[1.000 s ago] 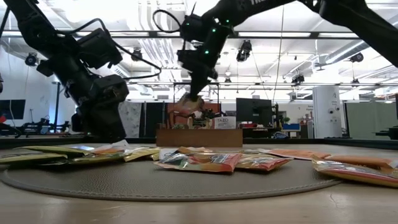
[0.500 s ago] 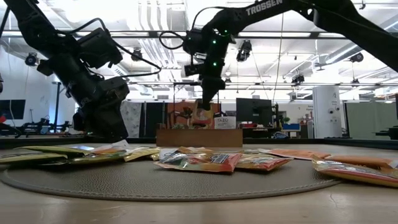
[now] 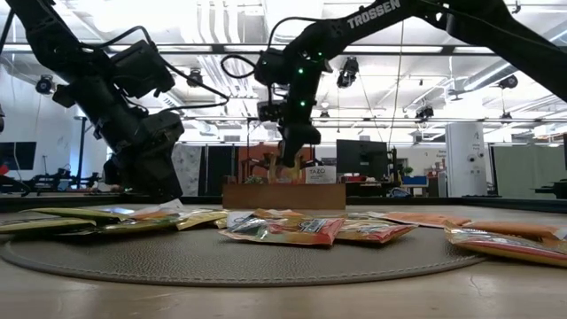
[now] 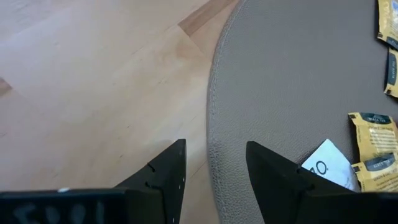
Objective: Pick & Place Tea
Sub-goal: Put the orange tea bag into the middle compartment of the wooden organizer
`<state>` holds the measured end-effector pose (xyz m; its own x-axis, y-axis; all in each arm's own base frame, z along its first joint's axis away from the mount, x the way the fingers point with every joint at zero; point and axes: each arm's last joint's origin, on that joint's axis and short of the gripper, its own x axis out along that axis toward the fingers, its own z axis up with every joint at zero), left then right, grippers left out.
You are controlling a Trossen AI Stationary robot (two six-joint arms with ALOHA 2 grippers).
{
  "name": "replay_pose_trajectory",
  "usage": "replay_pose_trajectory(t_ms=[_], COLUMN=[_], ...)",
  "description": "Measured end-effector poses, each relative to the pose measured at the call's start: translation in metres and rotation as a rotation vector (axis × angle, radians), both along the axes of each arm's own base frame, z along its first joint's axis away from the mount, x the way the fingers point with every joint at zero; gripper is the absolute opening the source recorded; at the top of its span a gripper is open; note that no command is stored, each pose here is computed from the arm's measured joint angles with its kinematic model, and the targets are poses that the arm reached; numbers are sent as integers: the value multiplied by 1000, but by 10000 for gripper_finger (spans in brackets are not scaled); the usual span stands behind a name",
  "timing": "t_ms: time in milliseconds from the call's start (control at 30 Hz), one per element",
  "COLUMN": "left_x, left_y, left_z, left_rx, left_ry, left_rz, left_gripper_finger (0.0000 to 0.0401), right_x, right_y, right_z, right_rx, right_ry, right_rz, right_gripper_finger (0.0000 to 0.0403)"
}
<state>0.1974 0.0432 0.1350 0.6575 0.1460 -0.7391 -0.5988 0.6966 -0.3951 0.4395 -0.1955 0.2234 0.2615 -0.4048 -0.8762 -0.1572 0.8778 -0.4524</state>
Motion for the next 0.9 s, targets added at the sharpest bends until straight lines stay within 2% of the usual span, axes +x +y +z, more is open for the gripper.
replay_pose_trajectory(t_ms=[433, 667, 900], left_x=[-1, -1, -1], left_y=[0, 0, 0], left_z=[-1, -1, -1], left_rx=[-1, -1, -3], left_ry=[9, 9, 15], left_rz=[-1, -1, -1], left_gripper_finger=[162, 162, 162], right_x=[-2, -1, 4], right_y=[7, 11, 13], right_z=[-22, -23, -11], right_rx=[-69, -83, -81], right_ry=[84, 74, 15], right_rz=[9, -38, -83], right_gripper_finger=[17, 65, 117])
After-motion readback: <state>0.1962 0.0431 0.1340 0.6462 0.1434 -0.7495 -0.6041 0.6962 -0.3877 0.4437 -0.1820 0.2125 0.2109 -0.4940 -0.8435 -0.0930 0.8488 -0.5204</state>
